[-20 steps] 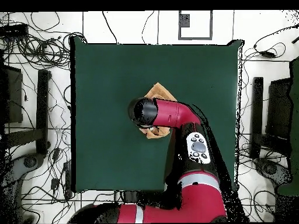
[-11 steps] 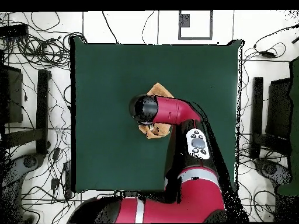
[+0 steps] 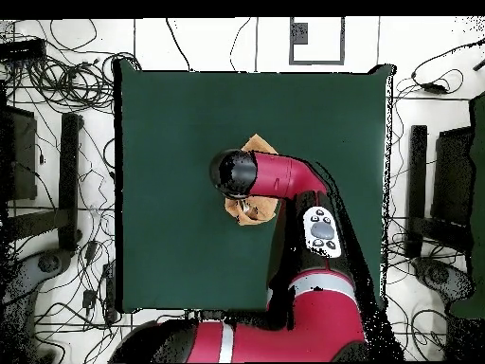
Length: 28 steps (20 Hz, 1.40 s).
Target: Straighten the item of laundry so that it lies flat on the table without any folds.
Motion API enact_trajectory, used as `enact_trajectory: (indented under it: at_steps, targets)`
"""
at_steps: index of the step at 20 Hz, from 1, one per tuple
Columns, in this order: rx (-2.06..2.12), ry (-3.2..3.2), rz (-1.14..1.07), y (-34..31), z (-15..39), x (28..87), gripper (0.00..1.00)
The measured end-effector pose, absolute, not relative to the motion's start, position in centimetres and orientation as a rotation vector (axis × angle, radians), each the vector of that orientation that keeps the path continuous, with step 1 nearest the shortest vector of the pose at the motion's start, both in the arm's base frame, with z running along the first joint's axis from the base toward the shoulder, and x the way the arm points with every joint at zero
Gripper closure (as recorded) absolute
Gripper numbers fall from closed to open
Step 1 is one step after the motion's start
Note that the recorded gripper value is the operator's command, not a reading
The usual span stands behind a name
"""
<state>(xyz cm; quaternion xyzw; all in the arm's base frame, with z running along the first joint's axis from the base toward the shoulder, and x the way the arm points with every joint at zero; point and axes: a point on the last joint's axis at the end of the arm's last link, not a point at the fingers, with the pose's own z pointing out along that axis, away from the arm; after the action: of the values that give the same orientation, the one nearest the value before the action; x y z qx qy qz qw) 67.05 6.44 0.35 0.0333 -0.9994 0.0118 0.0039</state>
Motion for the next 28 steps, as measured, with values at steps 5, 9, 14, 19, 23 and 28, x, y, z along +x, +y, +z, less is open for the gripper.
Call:
enact_trajectory:
  at_steps: [5,9,14,19,23,28]
  targets:
    - [0.106,-3.138,0.038,6.48,0.48,67.32,0.00]
    - [0.108,-3.138,0.039,6.54,0.48,67.31,0.00]
    - [0.108,-3.138,0.038,6.56,0.47,67.30,0.00]
    - [0.113,-3.135,0.038,6.76,0.47,67.26,0.00]
    - [0.116,-3.136,0.038,6.89,0.48,67.25,0.00]
    - [0.117,-3.135,0.038,6.94,0.47,67.24,0.00]
